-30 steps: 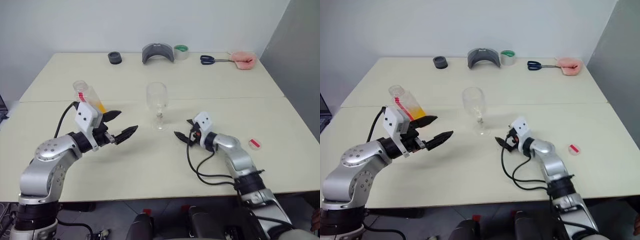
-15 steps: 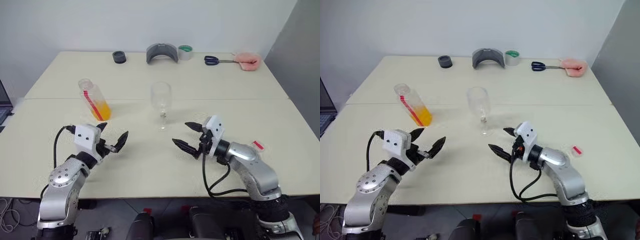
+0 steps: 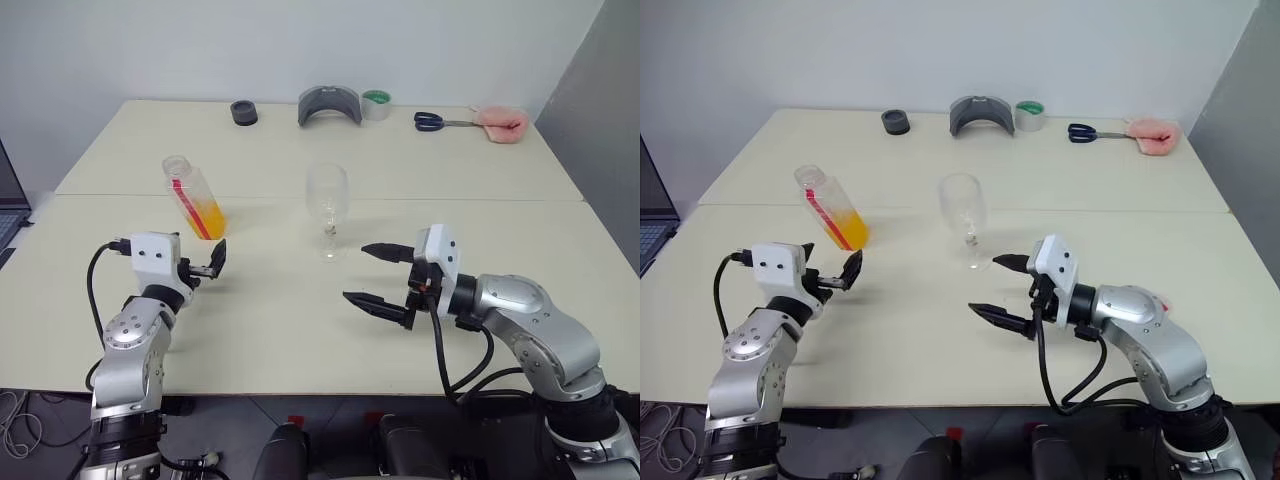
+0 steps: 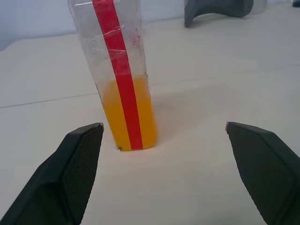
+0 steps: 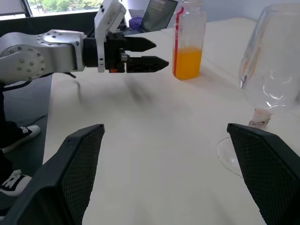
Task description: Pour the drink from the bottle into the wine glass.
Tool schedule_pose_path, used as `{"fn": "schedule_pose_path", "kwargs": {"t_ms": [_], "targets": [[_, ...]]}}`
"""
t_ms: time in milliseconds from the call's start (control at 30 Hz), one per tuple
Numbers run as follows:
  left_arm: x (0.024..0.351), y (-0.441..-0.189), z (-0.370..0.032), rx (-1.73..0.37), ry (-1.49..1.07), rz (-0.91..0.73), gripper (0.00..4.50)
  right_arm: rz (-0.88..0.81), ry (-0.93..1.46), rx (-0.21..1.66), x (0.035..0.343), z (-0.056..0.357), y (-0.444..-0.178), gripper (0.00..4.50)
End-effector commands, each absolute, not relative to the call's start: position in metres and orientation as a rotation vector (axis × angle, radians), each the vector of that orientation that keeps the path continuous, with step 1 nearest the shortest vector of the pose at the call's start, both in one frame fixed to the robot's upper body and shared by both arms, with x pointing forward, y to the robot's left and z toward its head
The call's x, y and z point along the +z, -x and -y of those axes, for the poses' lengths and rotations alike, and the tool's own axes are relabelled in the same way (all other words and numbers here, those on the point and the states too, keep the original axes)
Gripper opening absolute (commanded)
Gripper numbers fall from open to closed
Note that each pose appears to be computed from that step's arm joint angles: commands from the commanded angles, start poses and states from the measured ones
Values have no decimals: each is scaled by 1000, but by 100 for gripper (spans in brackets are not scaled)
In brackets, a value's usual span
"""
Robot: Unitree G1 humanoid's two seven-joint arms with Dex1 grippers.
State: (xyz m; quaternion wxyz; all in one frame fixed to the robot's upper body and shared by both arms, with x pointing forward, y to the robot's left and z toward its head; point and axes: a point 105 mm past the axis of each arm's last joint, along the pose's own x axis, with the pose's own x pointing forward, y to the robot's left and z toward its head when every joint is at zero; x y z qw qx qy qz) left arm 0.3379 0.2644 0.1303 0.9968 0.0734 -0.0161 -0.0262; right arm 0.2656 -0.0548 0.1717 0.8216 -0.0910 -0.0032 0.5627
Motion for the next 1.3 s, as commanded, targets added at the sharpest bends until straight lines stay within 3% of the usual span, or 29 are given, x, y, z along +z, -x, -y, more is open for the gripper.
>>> {"fn": "schedule_pose_path", "kwargs": {"t_ms": [33,567,1300], "targets": [[148,-341,-272,-26,-177,86,450,55,230,1222,180,51,-259,446],[164,-364,-292,50,-134,93,450,45,242,1273,183,43,-256,446],[167,-408,-289,-57,-125,66,450,72,266,1264,190,40,-258,446]]}}
